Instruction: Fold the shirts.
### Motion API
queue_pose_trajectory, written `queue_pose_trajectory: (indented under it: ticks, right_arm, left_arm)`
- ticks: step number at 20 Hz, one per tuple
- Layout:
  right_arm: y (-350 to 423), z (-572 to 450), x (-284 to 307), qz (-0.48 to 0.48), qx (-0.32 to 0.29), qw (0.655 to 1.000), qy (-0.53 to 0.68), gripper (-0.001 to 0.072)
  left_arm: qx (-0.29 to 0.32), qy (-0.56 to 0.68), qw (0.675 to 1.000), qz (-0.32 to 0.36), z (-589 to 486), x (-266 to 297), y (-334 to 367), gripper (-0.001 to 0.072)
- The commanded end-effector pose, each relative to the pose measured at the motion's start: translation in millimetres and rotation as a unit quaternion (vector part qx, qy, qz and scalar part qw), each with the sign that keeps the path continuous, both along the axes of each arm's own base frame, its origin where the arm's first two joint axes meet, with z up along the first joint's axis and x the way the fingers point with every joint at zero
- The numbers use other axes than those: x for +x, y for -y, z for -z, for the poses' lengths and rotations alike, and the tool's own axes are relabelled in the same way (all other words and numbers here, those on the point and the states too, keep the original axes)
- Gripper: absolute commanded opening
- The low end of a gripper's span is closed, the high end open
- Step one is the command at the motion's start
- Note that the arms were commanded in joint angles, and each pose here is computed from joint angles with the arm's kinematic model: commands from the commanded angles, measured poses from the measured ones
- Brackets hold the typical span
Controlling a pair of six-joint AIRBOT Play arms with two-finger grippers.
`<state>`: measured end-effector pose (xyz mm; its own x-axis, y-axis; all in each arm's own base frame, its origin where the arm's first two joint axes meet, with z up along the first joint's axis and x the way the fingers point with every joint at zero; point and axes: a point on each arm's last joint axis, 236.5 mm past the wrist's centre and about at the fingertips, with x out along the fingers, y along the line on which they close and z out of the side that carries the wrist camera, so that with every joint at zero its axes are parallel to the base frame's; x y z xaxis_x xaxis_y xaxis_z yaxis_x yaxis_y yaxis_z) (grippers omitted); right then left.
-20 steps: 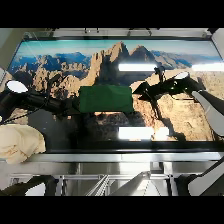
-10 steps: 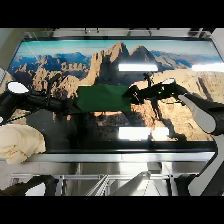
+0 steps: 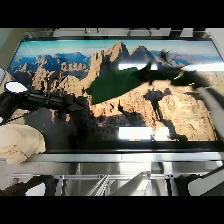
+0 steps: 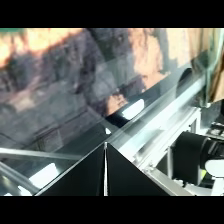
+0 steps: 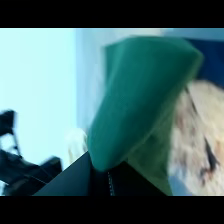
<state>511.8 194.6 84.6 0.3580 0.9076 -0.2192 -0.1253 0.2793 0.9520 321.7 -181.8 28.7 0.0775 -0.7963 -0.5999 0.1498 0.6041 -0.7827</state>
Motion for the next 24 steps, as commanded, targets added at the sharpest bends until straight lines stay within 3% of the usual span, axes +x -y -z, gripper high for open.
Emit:
queue_pose_trajectory:
  ticks: [1,5,10,13,17,18,21,22,24]
  right_arm:
    - [130,-108,9,0.14,-0.05,0.987,0.062,0.0018]
    - [311,-171,-24,0.326,-0.151,0.932,0.042,0.0018]
    - [456,-124,-145,0.457,-0.22,0.847,-0.16,0.0018]
    - [500,-89,-237,0.49,-0.291,0.768,-0.291,0.0018]
    - [524,-42,-352,0.464,-0.381,0.644,-0.475,0.0018]
    - [525,-35,-368,0.46,-0.384,0.626,-0.5,0.0018]
    - [517,-14,-390,0.443,-0.359,0.618,-0.541,0.0036]
    - [515,-10,-396,0.441,-0.353,0.615,-0.55,0.0187]
    - [516,-9,-399,0.44,-0.35,0.618,-0.549,0.0624]
  left_arm:
    - [-0.013,-0.002,1.0,0.0,-5,-1,4,0.0018]
    - [-0.015,-0.006,1.0,0.007,-6,-5,5,0.0018]
    - [-0.014,0.0,1.0,0.011,-6,-4,5,0.0018]
    - [-0.015,0.0,1.0,0.012,-6,-5,5,0.0018]
    - [-0.015,0.002,1.0,0.015,-6,-5,5,0.0018]
    - [-0.015,0.002,1.0,0.015,-6,-5,5,0.0018]
    - [-0.018,-0.002,1.0,0.024,-7,-10,6,0.0018]
    - [-0.019,-0.004,0.999,0.027,-7,-12,6,0.0018]
    - [-0.02,-0.006,0.999,0.03,-8,-13,6,0.0018]
